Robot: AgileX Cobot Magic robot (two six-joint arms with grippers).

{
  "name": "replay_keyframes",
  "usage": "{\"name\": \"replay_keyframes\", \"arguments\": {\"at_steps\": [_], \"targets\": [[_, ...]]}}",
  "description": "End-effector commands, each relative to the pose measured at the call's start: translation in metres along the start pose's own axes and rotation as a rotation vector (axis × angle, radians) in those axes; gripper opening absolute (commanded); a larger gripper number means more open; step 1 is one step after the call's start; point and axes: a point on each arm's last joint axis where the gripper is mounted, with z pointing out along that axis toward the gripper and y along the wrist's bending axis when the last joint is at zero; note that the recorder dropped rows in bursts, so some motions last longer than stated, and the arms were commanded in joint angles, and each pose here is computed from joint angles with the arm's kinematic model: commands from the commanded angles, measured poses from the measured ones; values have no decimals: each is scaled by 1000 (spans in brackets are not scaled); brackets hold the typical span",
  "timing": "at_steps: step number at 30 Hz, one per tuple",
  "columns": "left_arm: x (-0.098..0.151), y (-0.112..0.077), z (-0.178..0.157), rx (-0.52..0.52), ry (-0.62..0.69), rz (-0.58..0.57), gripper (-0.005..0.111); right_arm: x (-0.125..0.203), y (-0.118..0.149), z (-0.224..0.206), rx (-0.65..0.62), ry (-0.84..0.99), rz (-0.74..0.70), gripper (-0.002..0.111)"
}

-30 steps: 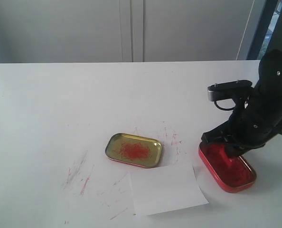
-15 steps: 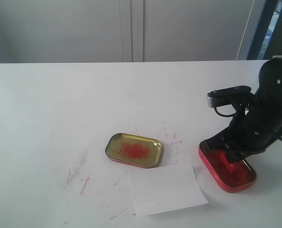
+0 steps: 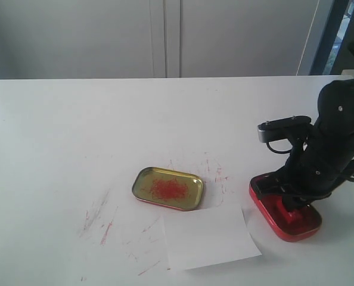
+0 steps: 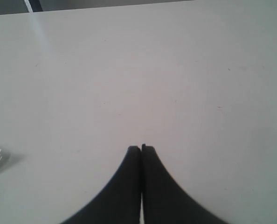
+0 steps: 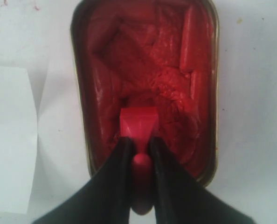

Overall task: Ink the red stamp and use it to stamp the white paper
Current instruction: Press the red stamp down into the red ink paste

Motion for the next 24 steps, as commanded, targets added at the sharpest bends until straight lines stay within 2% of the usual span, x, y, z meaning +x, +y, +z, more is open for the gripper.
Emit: {"name": "replay_keyframes", "arguments": {"at_steps": [1, 24], "targets": [[2, 0, 0, 1, 4, -1, 0, 2, -2, 0, 5, 8, 8, 0], [2, 0, 0, 1, 4, -1, 0, 1, -5, 0, 38, -4, 6, 0]]}}
